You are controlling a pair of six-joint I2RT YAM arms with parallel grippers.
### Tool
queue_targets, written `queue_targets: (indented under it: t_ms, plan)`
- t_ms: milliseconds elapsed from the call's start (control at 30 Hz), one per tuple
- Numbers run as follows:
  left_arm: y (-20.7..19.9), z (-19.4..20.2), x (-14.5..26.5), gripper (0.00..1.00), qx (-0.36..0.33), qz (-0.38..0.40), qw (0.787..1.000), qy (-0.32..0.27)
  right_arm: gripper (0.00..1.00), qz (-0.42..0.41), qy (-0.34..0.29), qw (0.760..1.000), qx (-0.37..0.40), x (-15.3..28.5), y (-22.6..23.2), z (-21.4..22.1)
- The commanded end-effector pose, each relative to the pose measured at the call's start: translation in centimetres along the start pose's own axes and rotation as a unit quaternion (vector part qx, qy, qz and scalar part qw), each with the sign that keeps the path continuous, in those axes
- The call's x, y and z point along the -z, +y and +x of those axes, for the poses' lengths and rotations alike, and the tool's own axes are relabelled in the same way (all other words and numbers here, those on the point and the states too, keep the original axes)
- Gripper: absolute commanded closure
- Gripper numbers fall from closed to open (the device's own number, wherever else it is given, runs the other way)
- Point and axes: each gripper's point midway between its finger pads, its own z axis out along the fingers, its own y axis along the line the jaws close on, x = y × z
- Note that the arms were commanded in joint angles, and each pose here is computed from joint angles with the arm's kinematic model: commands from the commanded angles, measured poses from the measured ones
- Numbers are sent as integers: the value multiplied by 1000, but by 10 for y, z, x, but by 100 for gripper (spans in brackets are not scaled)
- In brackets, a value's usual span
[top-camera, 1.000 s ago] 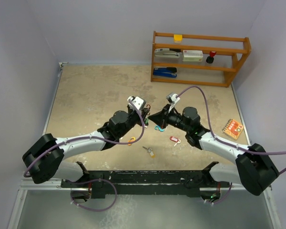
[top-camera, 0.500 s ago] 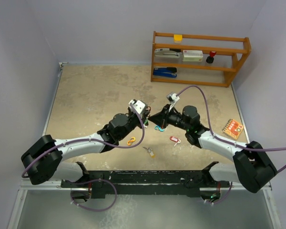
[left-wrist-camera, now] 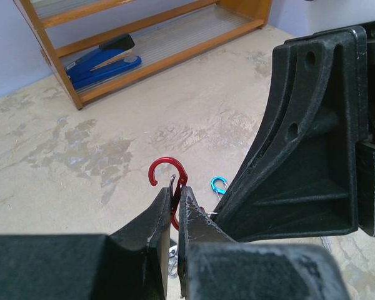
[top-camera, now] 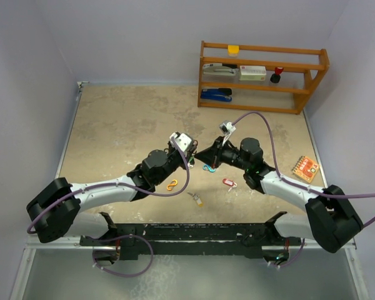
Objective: Put the keys on the keyring
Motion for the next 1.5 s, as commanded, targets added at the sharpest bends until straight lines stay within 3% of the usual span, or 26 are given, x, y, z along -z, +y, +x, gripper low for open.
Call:
queue_targets:
  t_ms: [0,1000,1467]
  plan:
    - [-4,-21,5,100,-5,7,999,-38,100,-32,-37,999,13,-4,17,-33]
    - [-11,-31,14,100,-26,17,998,-52,100,-59,-7,997,-40,-7,20,-30]
    - [-13,-20,15,100,-83,35,995,-42,100,-69,-8,996,-52,-1,26,-35]
